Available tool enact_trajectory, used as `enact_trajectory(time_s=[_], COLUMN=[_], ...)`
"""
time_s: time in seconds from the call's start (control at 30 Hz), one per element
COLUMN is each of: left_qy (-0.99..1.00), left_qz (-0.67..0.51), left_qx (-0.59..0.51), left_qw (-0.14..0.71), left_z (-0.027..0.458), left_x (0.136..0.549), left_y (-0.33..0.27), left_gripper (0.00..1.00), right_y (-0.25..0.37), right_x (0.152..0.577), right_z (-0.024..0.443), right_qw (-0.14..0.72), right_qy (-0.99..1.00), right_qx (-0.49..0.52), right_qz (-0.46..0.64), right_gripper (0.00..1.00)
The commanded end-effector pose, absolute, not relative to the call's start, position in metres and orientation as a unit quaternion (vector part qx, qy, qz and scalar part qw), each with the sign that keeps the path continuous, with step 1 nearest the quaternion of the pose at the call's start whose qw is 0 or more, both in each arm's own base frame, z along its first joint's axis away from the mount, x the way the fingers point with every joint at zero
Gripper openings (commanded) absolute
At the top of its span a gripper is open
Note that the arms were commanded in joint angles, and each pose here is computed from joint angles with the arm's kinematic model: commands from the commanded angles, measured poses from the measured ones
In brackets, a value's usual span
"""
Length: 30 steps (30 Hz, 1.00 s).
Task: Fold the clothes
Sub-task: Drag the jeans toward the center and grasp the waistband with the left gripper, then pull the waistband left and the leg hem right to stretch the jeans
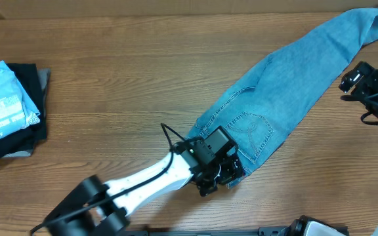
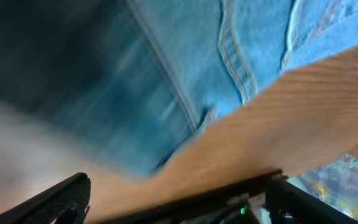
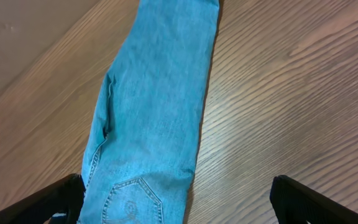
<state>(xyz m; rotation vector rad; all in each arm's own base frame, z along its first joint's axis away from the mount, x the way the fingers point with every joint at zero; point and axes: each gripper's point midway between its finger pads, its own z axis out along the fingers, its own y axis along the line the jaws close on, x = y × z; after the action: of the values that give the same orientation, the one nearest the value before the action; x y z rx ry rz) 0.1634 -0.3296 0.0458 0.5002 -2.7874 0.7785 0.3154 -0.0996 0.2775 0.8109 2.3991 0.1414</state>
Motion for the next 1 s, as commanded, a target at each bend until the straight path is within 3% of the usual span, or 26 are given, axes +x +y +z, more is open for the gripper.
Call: enact_trajectory(time_s=[0.0, 0.13, 0.23, 0.33, 0.53, 0.7, 0.87, 0.97], left_qy=[-0.94, -0.94, -0.933, -0.928, -0.906, -0.9, -0.867, -0.83], left_qz=[0.276, 0.315, 0.353, 0.37, 0.28, 0.196, 0.074, 0.054], left_qx=[0.151, 0.091, 0.042, 0.012, 0.155, 0.248, 0.34, 0.415], left_qw=[0.129, 0.092, 0.064, -0.049, -0.277, -0.299, -0.357, -0.368], left_z=[0.014, 0.016, 0.044, 0.102, 0.205, 0.211, 0.214, 0.217], left_x=[0.167, 0.189, 0.198, 0.221, 0.265, 0.244, 0.255, 0.26], left_y=[-0.341, -0.346, -0.351, -0.344, -0.2, -0.11, -0.016, 0.037], left_gripper=[0.84, 0.07, 0.04, 0.04, 0.04, 0.04, 0.04, 0.05], right_y=[-0.098, -0.099, -0.099, -0.099, -0.1, -0.105, -0.111, -0.121], right_x=[0.316, 0.316, 0.318, 0.318, 0.317, 0.314, 0.314, 0.341], right_z=[0.284, 0.284, 0.285, 0.285, 0.285, 0.283, 0.283, 0.263], right_qw=[0.307, 0.307, 0.311, 0.311, 0.311, 0.307, 0.308, 0.3], right_qy=[0.902, 0.902, 0.901, 0.901, 0.902, 0.902, 0.9, 0.905], right_qx=[0.299, 0.299, 0.299, 0.299, 0.296, 0.302, 0.307, 0.301], right_qz=[0.056, 0.056, 0.056, 0.056, 0.053, 0.036, 0.02, 0.021], right_gripper=[1.0, 1.0, 1.0, 1.0, 1.0, 1.0, 1.0, 1.0])
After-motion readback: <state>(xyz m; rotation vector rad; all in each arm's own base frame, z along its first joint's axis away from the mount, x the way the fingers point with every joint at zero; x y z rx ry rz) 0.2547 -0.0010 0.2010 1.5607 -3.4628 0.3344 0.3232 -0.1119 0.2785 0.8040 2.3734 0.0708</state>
